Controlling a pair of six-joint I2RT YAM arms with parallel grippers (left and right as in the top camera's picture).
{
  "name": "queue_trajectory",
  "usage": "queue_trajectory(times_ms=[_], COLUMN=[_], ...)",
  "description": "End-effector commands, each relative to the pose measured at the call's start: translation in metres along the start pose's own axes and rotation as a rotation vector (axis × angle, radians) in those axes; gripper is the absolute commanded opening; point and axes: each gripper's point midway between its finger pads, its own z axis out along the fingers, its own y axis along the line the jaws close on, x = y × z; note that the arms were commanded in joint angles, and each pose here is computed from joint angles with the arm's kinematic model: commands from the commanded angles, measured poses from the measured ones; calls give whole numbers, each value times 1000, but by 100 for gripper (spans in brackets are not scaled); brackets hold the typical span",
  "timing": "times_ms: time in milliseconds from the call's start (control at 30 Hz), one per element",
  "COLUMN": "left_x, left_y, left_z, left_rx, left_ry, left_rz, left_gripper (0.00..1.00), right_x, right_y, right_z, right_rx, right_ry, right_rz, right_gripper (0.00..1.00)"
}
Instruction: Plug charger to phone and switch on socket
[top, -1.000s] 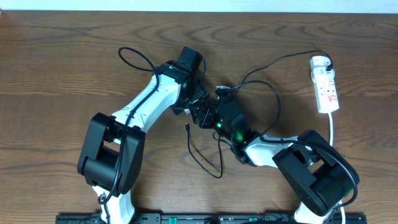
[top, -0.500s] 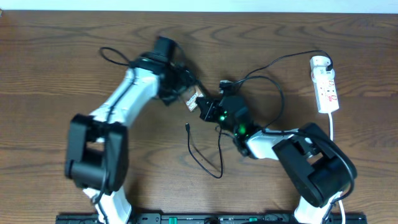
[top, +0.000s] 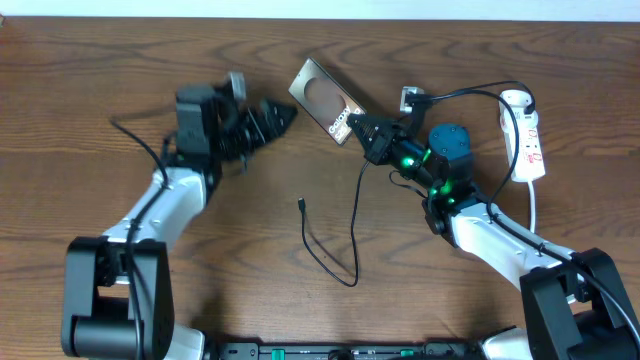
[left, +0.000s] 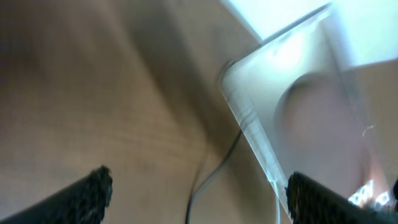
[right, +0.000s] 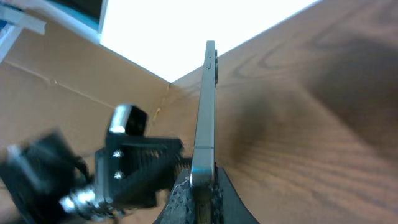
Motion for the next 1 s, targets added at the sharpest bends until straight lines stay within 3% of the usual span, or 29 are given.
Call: queue_trajectory(times_ms=[0, 100, 233, 733, 967], left_x=[23, 32, 29, 10, 0], left_y=[0, 12, -10, -33, -51], left_z=[-7, -13, -13, -17, -25], left_rx=[135, 131, 203, 327, 407], left_ry=[-88, -135, -162, -241, -268], left_rz=[-183, -215, -181, -212, -229], left_gripper=[95, 96, 96, 96, 53], right_x=[-8, -5, 9, 49, 59], right_y=[6, -2, -4, 21, 24], right_z=[1, 4, 13, 32, 33], right_rx=[-27, -15, -29, -110, -108], right_ry=[-7, -1, 30, 113, 144], right_rz=[90, 151, 211, 233, 258], right_gripper=[1, 1, 1, 1, 1])
